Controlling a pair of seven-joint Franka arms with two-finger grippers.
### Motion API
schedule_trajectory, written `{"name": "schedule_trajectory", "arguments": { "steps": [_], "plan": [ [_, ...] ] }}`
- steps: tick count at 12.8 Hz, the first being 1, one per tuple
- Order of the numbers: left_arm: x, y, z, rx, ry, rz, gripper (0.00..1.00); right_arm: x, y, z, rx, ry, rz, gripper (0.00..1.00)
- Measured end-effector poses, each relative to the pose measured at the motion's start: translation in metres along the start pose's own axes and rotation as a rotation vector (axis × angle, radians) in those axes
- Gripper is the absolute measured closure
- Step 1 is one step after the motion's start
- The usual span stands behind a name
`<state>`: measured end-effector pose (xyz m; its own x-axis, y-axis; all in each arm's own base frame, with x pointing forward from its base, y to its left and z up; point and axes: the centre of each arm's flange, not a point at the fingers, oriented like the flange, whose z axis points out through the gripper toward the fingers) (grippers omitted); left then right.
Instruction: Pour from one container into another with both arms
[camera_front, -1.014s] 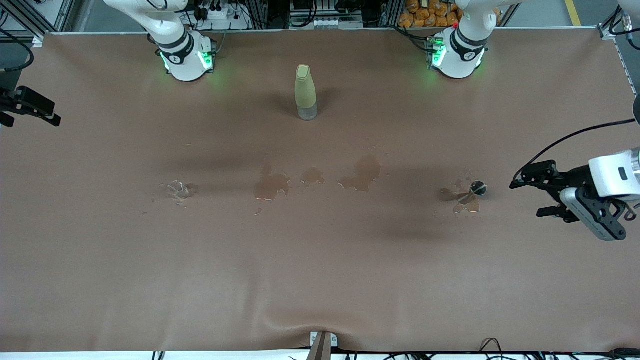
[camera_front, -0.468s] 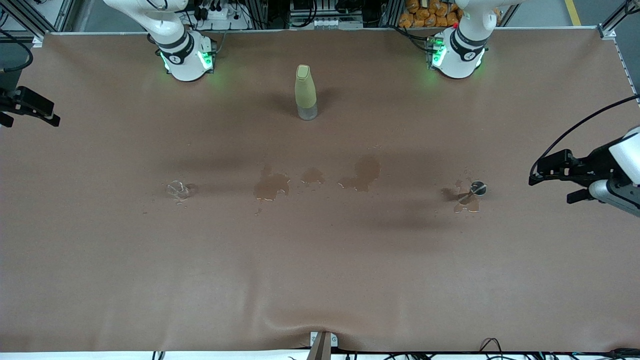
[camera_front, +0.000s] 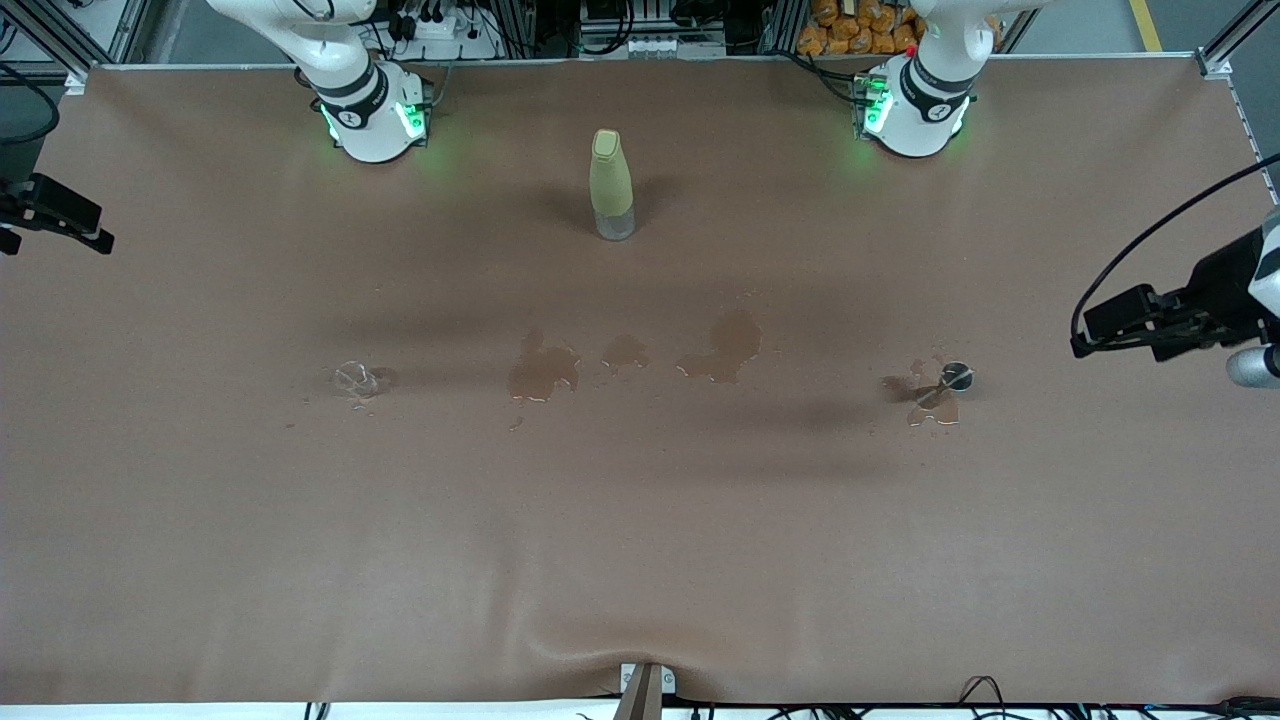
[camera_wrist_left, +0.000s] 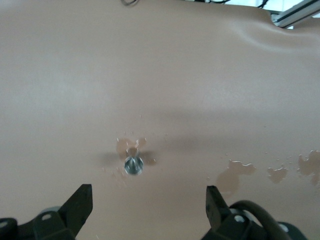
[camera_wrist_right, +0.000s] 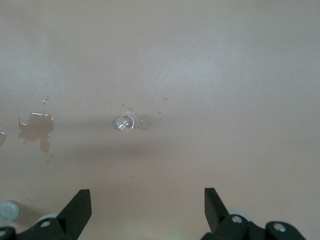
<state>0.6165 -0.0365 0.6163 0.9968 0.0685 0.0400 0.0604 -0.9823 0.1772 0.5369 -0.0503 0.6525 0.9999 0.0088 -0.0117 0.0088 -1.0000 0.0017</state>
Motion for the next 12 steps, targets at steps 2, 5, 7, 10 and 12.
{"name": "schedule_trajectory", "arguments": {
  "steps": [2, 5, 7, 10, 12],
  "plan": [
    [-0.015, 0.006, -0.012, 0.052, -0.025, -0.024, 0.00, 0.002, 0.000, 0.000, 0.002, 0.010, -0.009, 0.00],
    [-0.037, 0.033, -0.025, 0.160, -0.008, 0.028, 0.00, 0.002, 0.000, 0.000, 0.003, 0.011, -0.009, 0.00],
    [-0.041, 0.033, -0.029, 0.174, -0.001, 0.024, 0.00, 0.002, -0.001, 0.000, 0.013, 0.012, -0.010, 0.00],
    [-0.034, -0.007, -0.030, 0.129, -0.018, 0.035, 0.00, 0.003, -0.003, 0.001, 0.029, 0.013, -0.011, 0.00],
    [-0.032, -0.020, -0.027, 0.113, -0.028, 0.032, 0.00, 0.003, -0.003, 0.001, 0.031, 0.013, -0.012, 0.00]
  ]
}}
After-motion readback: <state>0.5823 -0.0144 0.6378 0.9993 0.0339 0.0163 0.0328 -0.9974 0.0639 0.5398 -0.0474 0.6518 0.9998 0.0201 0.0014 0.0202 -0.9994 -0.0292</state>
